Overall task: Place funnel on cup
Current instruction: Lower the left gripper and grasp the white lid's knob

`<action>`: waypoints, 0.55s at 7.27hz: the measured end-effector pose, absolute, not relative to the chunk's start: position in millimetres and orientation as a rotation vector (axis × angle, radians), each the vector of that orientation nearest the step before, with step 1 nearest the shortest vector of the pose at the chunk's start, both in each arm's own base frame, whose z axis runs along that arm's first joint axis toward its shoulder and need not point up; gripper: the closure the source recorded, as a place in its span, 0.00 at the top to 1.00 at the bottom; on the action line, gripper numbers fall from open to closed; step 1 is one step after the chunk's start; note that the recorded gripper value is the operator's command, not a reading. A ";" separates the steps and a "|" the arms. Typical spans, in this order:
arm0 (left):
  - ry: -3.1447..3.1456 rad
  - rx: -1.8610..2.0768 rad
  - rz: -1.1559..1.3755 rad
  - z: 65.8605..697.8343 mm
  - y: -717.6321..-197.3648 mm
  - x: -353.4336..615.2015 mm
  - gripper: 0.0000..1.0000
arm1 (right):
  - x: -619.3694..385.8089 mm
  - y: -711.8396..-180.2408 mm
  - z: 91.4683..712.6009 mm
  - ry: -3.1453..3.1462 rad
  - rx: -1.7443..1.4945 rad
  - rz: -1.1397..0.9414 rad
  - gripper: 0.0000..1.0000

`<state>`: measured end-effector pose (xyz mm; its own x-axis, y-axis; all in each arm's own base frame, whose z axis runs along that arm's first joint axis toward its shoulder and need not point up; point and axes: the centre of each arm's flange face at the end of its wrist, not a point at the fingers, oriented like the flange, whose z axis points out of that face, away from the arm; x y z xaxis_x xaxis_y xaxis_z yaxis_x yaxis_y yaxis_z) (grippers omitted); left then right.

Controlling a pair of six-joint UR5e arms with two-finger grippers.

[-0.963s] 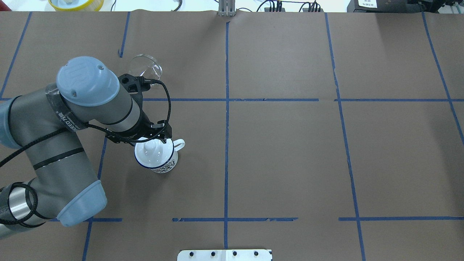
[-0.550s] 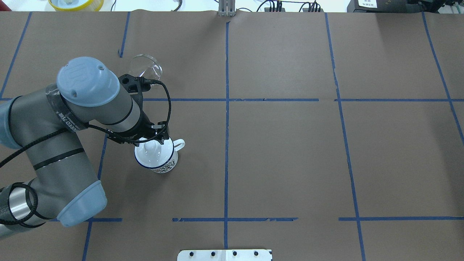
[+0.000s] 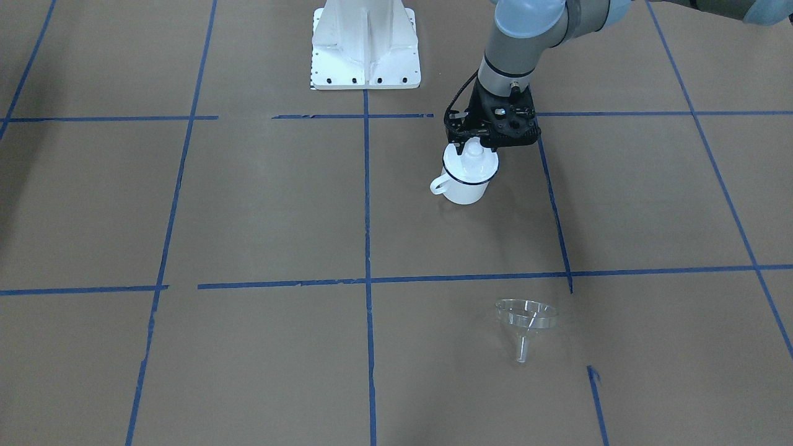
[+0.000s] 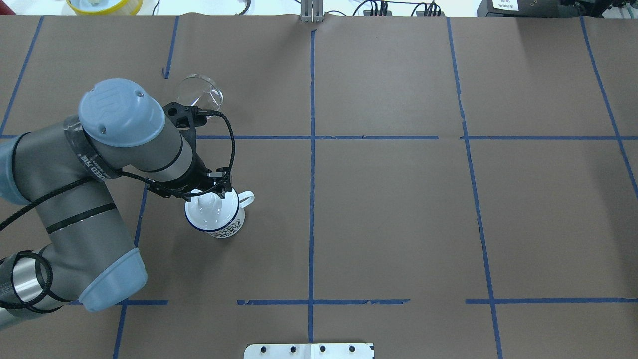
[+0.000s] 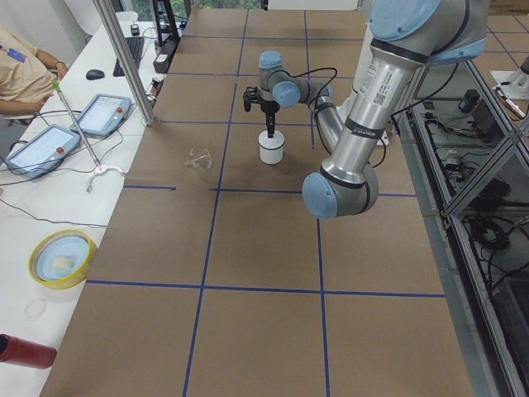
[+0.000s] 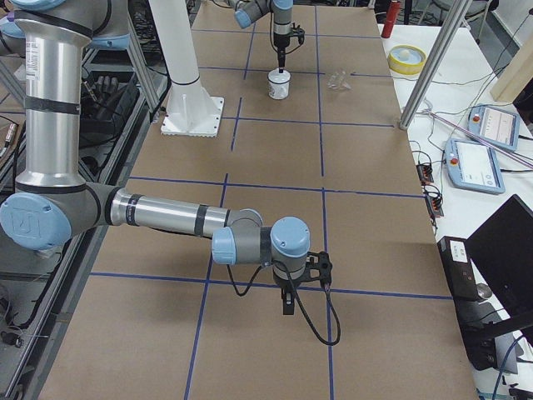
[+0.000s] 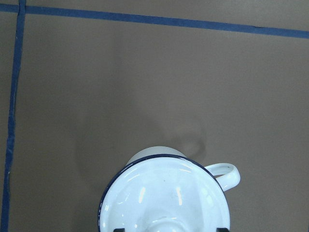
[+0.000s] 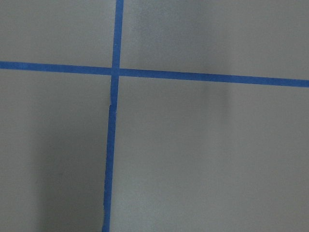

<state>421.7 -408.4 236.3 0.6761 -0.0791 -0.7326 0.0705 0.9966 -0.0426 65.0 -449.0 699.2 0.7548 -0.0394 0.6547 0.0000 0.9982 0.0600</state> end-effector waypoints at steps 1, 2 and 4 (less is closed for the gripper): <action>0.822 -0.012 -0.084 237.4 -408.9 422.5 0.70 | 65.0 -449.0 699.2 -0.715 0.058 -0.022 1.00; 0.819 -0.014 -0.084 238.7 -409.2 423.5 0.67 | 65.0 -449.0 699.2 -0.715 0.057 -0.022 1.00; 0.818 -0.017 -0.083 239.4 -408.8 424.7 0.24 | 65.0 -449.0 699.3 -0.715 0.057 -0.021 1.00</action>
